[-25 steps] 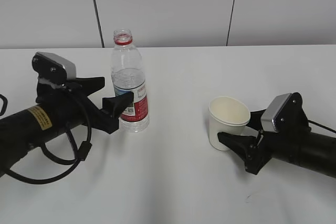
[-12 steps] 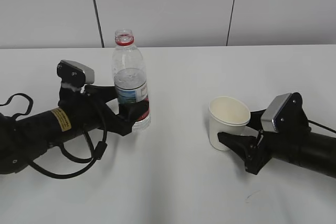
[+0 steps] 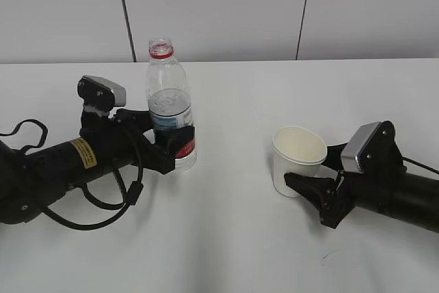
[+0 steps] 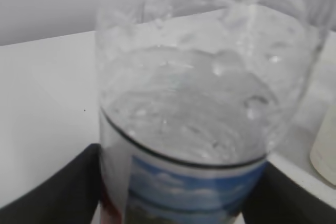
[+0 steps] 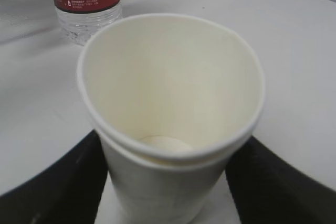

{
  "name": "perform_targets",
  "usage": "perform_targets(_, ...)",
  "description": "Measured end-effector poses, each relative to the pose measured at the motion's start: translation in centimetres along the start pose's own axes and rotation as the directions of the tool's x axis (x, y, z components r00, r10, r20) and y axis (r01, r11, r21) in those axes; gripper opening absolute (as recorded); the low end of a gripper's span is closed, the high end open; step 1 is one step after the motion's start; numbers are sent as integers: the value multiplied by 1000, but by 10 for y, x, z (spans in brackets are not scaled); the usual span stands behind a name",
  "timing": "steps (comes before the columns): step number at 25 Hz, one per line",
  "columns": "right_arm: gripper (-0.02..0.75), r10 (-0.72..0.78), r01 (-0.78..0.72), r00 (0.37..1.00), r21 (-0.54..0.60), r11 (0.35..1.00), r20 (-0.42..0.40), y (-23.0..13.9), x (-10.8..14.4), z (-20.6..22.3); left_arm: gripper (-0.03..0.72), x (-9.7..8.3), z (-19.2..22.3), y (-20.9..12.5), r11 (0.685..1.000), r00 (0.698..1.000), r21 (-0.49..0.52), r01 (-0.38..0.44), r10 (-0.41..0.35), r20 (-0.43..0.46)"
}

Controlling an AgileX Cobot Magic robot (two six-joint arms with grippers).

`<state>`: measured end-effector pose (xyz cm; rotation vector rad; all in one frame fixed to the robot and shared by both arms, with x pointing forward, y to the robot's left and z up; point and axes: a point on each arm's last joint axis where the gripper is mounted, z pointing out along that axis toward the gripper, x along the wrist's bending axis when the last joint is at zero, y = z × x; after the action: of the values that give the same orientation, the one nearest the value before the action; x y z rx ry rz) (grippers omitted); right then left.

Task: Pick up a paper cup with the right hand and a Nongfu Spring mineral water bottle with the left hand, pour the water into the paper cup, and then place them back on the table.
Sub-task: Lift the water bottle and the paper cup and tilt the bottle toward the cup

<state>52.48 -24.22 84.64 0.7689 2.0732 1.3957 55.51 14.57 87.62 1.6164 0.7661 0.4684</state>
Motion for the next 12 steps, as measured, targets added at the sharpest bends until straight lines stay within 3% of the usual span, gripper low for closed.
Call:
perform_targets(5,504,0,0,1000,0,1000,0,0,0,0,398,0,0,0,1000,1000,-2,0,0,2)
perform_targets(12,504,-13,13,999,-1,1000,-29,0,3,0,361,0,0,-1,1000,1000,-9,-5,5,4)
